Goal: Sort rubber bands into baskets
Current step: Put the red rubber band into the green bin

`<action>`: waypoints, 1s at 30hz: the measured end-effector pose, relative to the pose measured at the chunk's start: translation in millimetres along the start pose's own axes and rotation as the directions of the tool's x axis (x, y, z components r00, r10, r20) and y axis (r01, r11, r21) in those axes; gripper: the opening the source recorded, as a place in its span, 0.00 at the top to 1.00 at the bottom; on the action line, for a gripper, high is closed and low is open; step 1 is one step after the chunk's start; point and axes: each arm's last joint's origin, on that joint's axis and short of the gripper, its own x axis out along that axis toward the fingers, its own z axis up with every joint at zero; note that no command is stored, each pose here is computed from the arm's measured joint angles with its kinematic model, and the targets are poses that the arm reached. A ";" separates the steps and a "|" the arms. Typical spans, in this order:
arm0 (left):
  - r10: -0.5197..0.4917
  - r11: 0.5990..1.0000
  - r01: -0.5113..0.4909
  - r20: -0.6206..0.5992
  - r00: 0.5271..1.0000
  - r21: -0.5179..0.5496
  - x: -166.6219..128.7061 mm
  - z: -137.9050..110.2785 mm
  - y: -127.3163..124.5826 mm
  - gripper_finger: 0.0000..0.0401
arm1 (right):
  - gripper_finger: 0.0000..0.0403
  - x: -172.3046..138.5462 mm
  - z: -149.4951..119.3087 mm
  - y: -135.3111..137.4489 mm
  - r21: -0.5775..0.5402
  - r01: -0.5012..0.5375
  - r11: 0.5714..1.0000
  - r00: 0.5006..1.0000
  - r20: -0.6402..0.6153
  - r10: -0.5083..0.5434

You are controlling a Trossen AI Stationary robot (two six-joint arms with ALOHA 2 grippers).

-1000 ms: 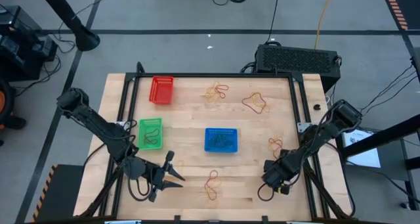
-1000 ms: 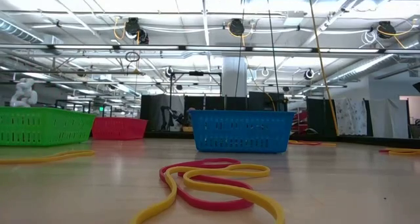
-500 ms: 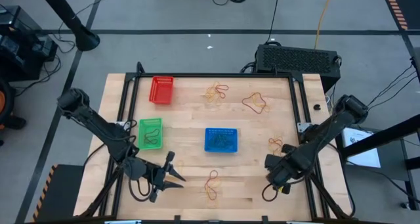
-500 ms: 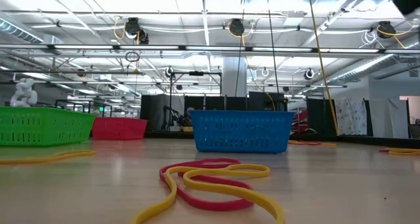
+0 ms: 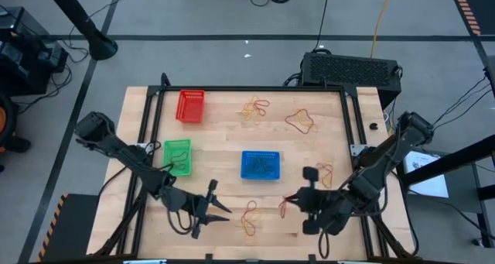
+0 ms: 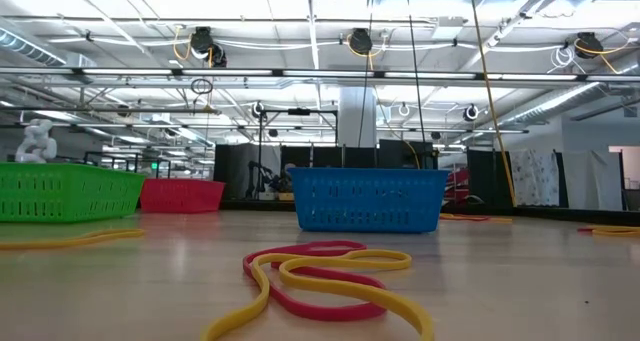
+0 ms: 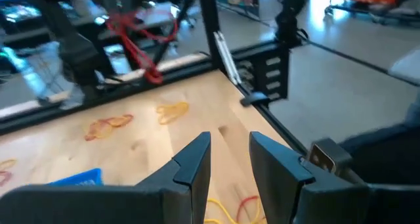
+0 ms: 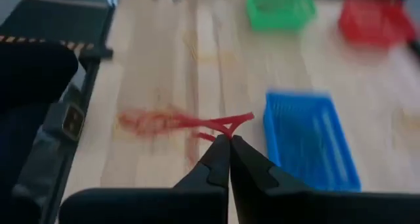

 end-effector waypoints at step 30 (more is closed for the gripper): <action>0.152 0.987 -0.150 0.026 0.988 -0.066 37.9 -34.0 9.7 0.67 | 1.00 112.4 8.5 28.9 -0.239 -0.076 0.968 0.991 0.092 0.100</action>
